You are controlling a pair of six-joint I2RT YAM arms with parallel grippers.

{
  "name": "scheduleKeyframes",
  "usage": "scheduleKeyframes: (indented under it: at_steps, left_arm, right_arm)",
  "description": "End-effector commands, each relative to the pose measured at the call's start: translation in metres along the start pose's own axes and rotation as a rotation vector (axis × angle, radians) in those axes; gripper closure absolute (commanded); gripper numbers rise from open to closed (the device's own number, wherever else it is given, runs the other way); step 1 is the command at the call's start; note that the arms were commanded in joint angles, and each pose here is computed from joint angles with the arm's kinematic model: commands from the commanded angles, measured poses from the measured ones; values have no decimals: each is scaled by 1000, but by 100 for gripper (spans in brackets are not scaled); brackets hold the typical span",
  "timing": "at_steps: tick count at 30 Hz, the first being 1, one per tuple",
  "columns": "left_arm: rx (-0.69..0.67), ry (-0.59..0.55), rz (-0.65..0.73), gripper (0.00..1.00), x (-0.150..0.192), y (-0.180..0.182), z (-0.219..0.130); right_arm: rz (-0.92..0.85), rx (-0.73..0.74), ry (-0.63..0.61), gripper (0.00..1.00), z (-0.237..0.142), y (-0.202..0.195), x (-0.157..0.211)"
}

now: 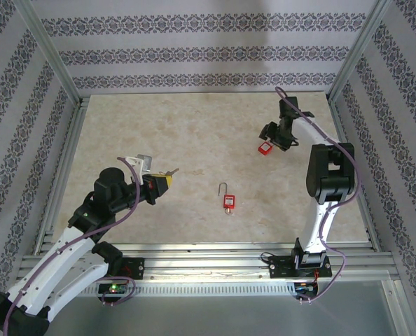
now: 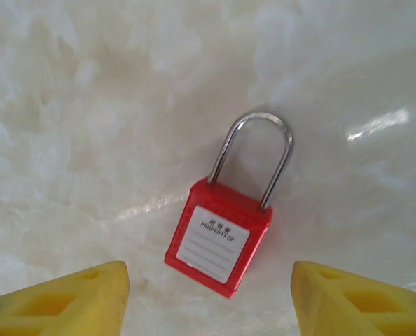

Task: Unlock with the key

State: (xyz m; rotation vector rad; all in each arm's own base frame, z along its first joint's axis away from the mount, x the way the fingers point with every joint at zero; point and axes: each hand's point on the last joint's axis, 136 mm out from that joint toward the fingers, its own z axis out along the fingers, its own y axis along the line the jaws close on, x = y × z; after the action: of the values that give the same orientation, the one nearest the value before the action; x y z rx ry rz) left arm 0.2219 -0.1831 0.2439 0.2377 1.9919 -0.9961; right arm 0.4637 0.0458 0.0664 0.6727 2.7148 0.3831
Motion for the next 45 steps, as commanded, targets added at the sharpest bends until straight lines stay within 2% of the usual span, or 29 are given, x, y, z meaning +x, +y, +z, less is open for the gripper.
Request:
scheduleKeyframes:
  at_steps: [1,12,30,37,39,45]
  left_arm:
    - [48,-13,9,100,-1,-10,-3]
    - [46,-22,17,100,4,-7,-5]
    - [44,-24,18,100,2,-8,-7]
    - [39,-22,18,100,3,-6,-5]
    - [39,-22,18,100,3,-6,-5]
    - [39,-18,13,100,4,-6,-5]
  right_arm:
    - [43,42,62,36,17,-7,16]
    - [46,122,83,34,39,-14,17]
    - [-2,172,103,35,47,-8,10]
    - [-52,217,123,41,47,-10,13]
    - [-63,225,133,45,48,-10,14]
    - [-64,227,124,69,47,-10,12]
